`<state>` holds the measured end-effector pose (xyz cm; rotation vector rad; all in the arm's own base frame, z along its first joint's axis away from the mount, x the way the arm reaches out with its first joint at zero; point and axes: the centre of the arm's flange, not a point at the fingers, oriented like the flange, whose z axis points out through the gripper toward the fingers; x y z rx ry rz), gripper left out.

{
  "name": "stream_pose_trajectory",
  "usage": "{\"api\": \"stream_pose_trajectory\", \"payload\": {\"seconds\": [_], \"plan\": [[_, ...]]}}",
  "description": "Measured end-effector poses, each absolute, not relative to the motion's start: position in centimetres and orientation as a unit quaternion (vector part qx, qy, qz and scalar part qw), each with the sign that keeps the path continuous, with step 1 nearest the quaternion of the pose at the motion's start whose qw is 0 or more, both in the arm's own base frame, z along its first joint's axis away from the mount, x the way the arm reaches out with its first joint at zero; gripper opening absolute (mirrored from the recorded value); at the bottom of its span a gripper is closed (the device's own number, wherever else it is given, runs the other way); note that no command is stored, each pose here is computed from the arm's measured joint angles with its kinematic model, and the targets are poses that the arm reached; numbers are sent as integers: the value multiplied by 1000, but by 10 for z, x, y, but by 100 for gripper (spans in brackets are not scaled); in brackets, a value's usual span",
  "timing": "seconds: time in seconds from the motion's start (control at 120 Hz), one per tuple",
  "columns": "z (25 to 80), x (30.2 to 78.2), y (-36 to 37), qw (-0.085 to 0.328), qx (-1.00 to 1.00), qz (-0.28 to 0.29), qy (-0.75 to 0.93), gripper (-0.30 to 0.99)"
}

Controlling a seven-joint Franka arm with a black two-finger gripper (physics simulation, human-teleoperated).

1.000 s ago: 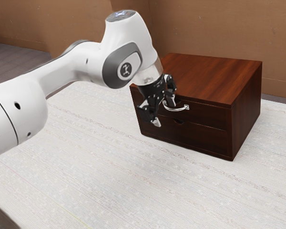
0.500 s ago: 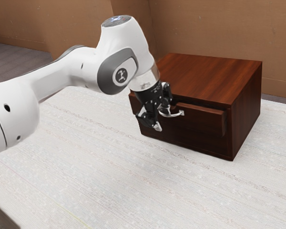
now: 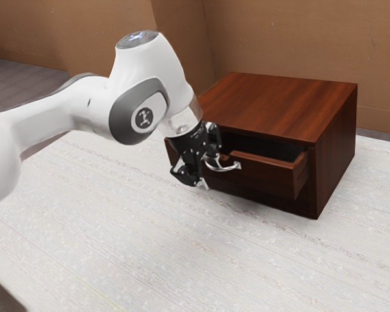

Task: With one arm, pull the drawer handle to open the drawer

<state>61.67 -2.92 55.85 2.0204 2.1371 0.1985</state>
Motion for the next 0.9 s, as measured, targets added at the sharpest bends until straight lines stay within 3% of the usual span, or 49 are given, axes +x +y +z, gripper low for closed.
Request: {"api": "stream_pose_trajectory", "payload": {"seconds": [0.9], "plan": [[557, 554, -29, 113, 671, 78, 729, 32]]}}
